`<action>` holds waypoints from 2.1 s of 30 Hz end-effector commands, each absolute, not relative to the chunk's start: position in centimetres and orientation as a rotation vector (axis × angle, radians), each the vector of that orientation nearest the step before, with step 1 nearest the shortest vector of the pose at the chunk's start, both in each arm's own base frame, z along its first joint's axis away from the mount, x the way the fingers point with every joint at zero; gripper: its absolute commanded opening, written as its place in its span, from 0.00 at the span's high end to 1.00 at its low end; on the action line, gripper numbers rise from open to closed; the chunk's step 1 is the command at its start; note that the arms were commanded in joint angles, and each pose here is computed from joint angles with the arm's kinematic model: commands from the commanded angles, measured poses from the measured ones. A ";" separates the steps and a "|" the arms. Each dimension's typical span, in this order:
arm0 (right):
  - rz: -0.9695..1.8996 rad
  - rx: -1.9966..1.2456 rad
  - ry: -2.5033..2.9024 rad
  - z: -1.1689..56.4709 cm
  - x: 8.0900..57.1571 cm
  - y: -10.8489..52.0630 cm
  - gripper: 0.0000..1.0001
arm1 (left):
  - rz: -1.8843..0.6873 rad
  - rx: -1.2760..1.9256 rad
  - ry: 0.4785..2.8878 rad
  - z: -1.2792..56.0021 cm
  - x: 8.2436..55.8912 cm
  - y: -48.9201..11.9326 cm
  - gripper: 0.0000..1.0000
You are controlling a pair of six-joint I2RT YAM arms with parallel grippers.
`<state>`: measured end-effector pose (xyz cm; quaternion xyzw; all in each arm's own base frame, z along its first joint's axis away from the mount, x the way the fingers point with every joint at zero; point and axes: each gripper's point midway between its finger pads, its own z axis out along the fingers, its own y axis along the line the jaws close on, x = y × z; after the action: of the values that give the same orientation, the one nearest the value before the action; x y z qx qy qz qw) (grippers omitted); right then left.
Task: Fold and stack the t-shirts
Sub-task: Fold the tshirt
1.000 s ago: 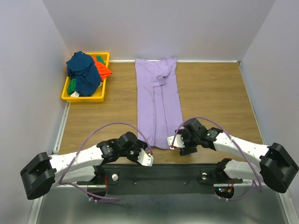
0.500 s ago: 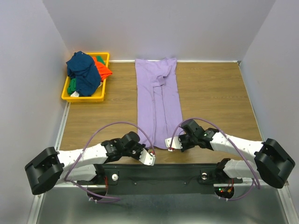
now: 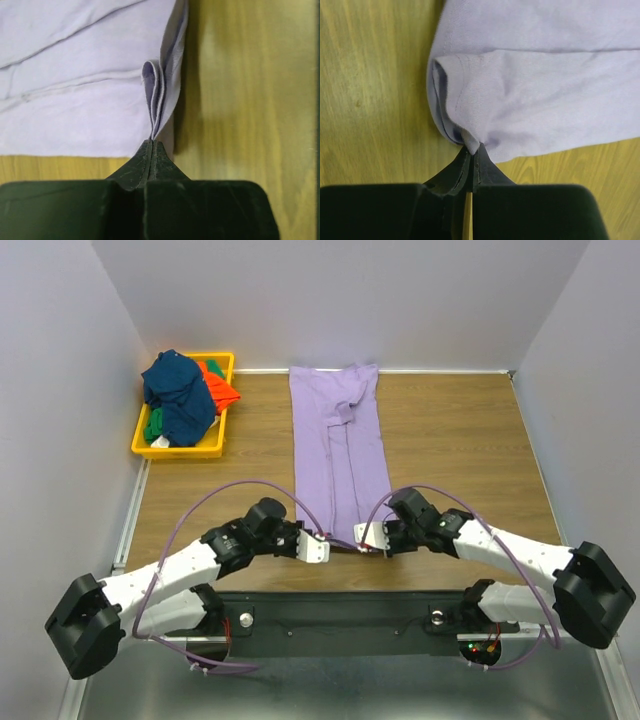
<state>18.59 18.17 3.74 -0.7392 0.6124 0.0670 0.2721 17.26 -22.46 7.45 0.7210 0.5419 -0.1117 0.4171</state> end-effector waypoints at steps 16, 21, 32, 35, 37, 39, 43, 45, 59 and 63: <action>0.100 -1.893 1.652 7.6 29.9 18.4 0.99 | -0.139 1.667 1.301 12.7 28.5 -22.6 1.00; 0.087 -1.875 1.660 7.8 33.5 18.2 0.99 | -0.101 1.632 1.277 14.4 32.4 -22.5 1.00; 0.071 -1.808 1.688 7.6 42.2 18.4 0.99 | -0.057 1.556 1.276 16.1 41.0 -22.2 1.00; 0.062 -1.800 1.691 7.3 43.9 18.2 0.99 | -0.059 1.546 1.306 15.2 43.3 -22.1 1.00; 0.056 -1.797 1.694 7.0 44.8 18.2 0.99 | -0.051 1.540 1.308 15.2 44.3 -22.1 1.00; 0.051 -1.788 1.704 6.6 45.9 18.0 1.00 | -0.038 1.523 1.301 15.8 45.6 -22.0 1.00; 0.036 -1.767 1.704 6.7 47.9 18.0 0.99 | -0.038 1.511 1.334 14.6 47.6 -21.7 1.00; 0.037 -1.759 1.709 6.5 48.4 18.0 1.00 | -0.030 1.506 1.333 14.7 48.2 -21.6 1.00; -0.001 -1.748 1.734 5.2 50.9 17.9 0.99 | 0.013 1.480 1.372 12.4 51.4 -20.9 1.00; -0.021 -1.697 1.770 5.6 51.9 17.6 0.77 | 0.020 1.467 1.388 11.7 52.4 -21.0 1.00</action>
<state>49.86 18.28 4.40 -0.6713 0.6674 0.0136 0.3222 49.89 -20.85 8.73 0.6313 0.5968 -0.0172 0.4949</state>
